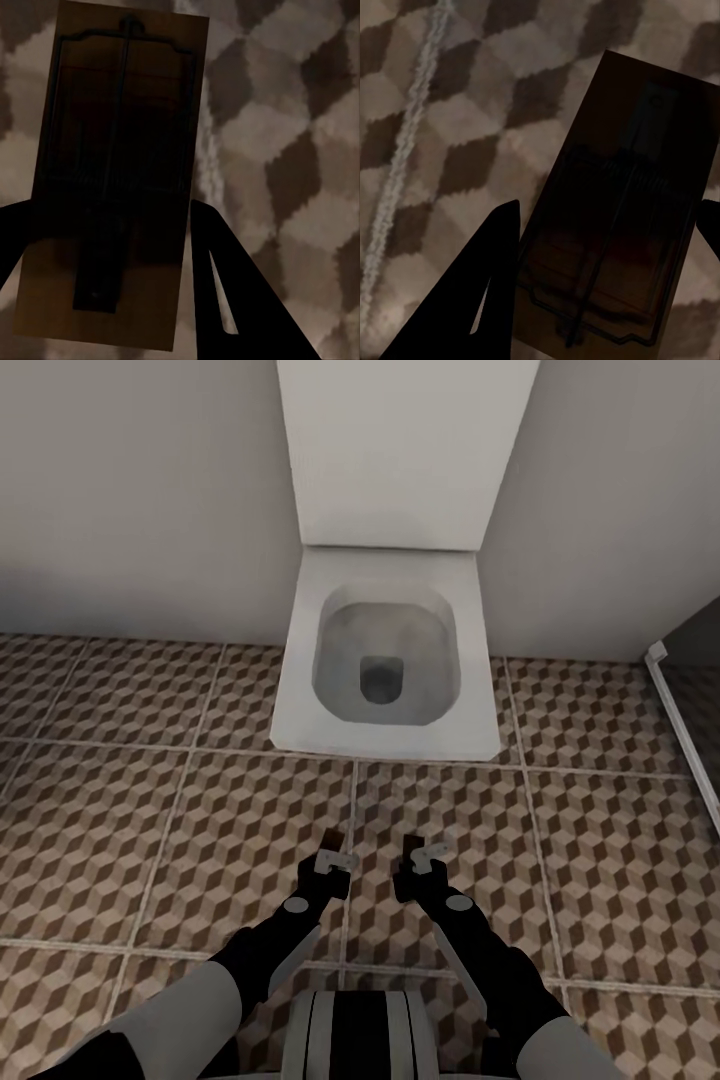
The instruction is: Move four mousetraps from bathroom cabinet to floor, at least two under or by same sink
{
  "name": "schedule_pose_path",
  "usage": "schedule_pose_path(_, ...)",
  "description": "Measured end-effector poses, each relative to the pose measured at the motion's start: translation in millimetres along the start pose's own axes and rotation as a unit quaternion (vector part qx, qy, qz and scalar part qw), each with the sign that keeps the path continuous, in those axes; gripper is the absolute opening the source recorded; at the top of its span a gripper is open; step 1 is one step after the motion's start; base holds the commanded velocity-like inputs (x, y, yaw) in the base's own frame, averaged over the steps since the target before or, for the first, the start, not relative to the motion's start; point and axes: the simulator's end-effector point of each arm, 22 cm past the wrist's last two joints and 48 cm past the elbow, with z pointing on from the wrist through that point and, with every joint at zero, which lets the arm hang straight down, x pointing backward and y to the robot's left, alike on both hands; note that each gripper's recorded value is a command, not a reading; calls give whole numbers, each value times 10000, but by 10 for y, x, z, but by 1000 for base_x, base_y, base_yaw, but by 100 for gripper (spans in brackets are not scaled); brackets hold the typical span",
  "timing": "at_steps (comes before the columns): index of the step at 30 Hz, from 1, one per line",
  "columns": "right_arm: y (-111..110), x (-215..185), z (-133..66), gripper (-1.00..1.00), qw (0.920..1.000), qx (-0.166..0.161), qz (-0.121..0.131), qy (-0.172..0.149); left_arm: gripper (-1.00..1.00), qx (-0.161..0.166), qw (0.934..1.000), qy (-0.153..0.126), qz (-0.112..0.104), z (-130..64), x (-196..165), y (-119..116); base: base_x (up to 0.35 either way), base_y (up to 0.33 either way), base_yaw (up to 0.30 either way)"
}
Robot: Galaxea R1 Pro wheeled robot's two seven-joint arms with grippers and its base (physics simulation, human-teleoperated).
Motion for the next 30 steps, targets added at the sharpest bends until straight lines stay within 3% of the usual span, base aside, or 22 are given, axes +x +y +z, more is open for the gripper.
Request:
schedule_pose_path(21,5,70,33,-100,10000,-13,15,62,-100,12,10000,64,-8,28,78,-8,0,0,0)
schedule_pose_path(30,7,79,36,-100,10000,-16,15,69,-100,3,10000,88,-5,31,104,1,188,56,0)
